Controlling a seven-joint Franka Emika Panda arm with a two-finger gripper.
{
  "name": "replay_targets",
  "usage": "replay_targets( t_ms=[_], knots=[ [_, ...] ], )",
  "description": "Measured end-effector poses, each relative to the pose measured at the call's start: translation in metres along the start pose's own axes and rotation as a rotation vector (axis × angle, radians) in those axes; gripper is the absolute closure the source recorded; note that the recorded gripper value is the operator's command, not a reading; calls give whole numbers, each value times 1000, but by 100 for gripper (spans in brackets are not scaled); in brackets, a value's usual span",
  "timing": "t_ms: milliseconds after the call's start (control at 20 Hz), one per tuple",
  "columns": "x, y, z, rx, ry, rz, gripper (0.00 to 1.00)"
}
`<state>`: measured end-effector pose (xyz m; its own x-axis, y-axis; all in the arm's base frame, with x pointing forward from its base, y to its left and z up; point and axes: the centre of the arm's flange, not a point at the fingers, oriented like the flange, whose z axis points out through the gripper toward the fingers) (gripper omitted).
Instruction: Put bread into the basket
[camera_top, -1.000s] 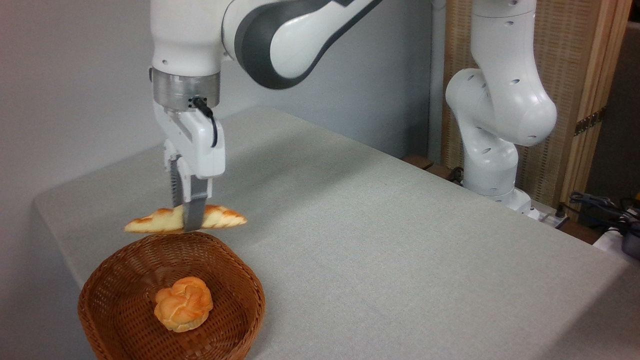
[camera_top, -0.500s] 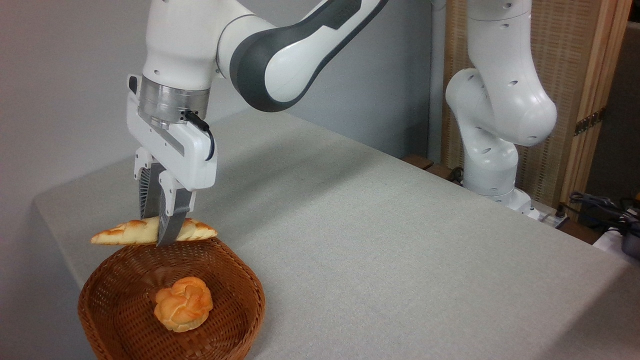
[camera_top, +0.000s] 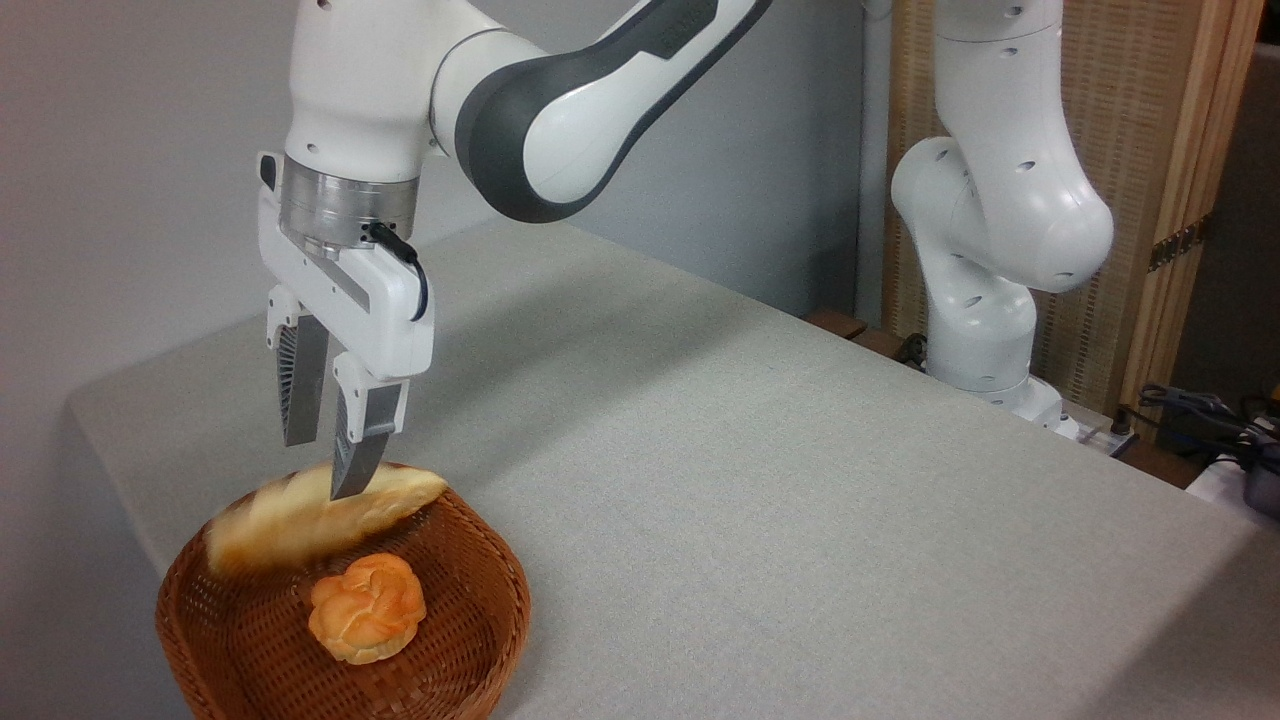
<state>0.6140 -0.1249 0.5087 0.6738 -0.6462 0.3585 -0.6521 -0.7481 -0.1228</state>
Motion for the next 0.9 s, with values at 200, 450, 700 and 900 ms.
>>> replay_targets(
  t_ms=[200, 450, 700, 900],
  knots=[
    [0, 0, 0, 1, 1, 0, 0],
    [-8, 2, -2, -54, -78, -5, 0],
    [-21, -1, -25, -109, -232, 10, 0],
    [-29, -3, -31, -123, -282, 8, 0]
  ],
)
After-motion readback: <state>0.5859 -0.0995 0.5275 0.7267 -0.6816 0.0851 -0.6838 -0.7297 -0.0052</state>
